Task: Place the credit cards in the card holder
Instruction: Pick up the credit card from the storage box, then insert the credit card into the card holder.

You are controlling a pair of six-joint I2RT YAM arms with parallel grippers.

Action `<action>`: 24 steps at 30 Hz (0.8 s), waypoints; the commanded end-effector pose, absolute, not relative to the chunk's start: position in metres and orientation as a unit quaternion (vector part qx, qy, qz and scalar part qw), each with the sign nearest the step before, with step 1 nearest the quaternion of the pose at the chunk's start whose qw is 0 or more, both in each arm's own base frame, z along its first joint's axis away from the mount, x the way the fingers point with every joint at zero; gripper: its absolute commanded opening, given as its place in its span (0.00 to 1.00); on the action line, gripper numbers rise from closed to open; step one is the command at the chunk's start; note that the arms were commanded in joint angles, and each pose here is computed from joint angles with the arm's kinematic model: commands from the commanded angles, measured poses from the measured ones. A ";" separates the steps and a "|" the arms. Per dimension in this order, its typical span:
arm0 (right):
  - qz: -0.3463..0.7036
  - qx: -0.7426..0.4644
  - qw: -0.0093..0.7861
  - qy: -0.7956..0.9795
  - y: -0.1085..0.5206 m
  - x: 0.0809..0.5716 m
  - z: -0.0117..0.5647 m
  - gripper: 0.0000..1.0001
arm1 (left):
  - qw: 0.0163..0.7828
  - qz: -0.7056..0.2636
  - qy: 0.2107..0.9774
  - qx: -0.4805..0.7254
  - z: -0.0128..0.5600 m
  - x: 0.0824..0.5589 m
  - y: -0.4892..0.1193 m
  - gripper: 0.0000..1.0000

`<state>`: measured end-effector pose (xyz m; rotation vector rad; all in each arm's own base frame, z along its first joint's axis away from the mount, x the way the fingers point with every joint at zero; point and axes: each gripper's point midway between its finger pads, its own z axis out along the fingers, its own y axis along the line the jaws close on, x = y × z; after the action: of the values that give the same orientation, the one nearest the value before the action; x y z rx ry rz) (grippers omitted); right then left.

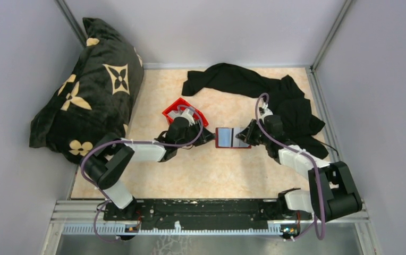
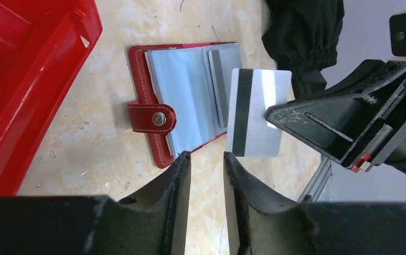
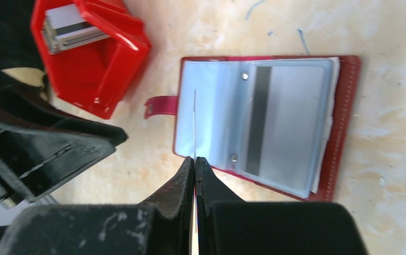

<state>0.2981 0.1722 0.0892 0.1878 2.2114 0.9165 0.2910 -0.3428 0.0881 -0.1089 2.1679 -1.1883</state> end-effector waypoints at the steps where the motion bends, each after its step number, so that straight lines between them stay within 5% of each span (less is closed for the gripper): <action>1: 0.315 0.070 0.389 0.863 0.161 0.319 0.093 0.00 | 0.343 -0.414 0.843 -0.016 0.080 0.297 -0.345 0.33; 10: 0.296 0.062 0.379 0.874 0.159 0.327 0.079 0.00 | 0.331 -0.379 0.864 0.000 0.059 0.298 -0.352 0.20; 24: 0.308 0.060 0.370 0.874 0.162 0.338 0.076 0.00 | 0.323 -0.339 0.883 0.012 0.041 0.301 -0.353 0.16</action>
<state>0.3168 0.1592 0.0558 0.1918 2.3207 0.7705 0.2979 -0.3508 0.0452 -0.0003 2.3085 -0.9409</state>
